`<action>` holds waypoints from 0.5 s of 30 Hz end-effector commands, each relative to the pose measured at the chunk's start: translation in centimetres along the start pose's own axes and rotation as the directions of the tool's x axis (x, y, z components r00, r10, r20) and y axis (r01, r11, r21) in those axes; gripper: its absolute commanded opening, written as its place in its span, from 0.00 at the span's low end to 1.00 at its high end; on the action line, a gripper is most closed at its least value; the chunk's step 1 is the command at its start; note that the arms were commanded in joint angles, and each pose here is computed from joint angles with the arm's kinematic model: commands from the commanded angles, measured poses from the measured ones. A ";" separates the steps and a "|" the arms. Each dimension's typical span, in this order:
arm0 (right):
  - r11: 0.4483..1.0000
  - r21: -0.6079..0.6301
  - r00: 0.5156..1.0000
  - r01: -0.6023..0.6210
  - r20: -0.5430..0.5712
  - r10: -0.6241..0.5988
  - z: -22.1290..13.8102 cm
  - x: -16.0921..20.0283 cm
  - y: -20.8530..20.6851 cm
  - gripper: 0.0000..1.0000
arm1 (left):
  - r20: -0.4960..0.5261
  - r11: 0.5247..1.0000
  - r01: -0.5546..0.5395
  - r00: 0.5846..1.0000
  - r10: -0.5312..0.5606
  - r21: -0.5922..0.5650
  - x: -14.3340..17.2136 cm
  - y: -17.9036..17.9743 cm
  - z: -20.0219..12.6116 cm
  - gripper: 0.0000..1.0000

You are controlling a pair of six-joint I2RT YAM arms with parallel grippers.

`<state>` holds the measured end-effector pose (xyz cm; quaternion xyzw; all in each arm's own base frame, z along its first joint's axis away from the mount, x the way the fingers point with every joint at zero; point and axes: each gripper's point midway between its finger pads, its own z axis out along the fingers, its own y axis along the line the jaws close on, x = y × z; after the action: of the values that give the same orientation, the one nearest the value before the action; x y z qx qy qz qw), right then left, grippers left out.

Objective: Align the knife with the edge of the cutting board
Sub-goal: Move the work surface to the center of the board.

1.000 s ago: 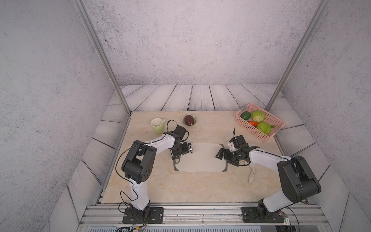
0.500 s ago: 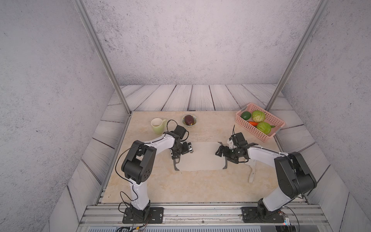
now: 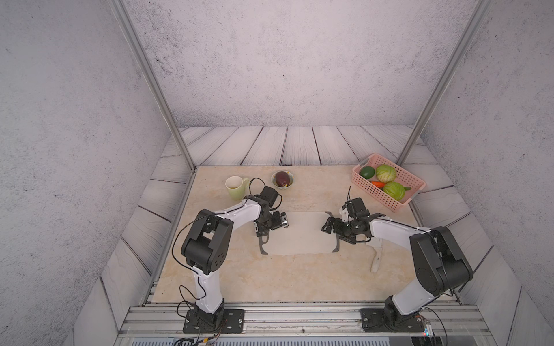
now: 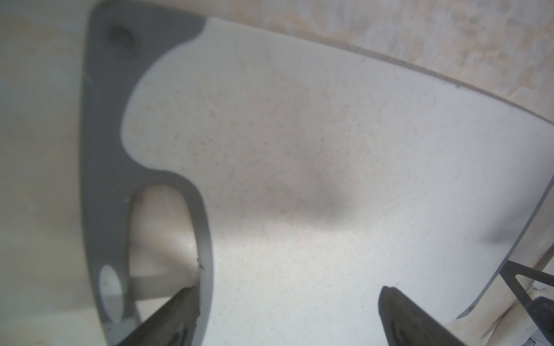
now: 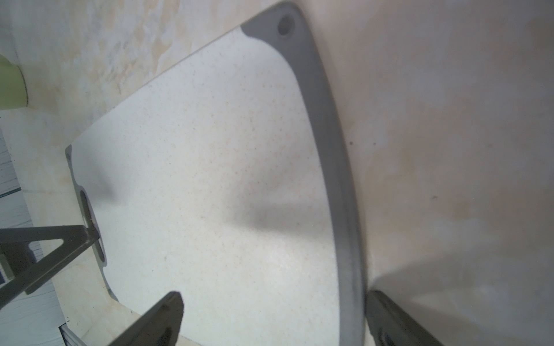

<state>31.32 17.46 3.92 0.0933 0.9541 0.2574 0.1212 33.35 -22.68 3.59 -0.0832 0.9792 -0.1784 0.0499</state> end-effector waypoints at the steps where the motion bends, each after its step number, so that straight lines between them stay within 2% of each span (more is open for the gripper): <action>1: 0.998 0.046 0.997 -0.037 -0.067 0.040 0.7 2.2 -1.7 0.99 | 0.020 0.998 -0.038 0.999 0.037 0.050 -0.7 -1.7 -0.9 0.98; 15: 0.997 0.070 0.998 -0.036 -0.057 0.040 0.1 2.4 -2.0 0.99 | 0.022 0.999 -0.038 0.999 0.037 0.031 -0.8 -1.4 -0.8 0.98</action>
<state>31.29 17.35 3.93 0.0941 0.9544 0.2550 0.1235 34.00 -23.40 4.36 -0.0733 0.9765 -0.1937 0.0592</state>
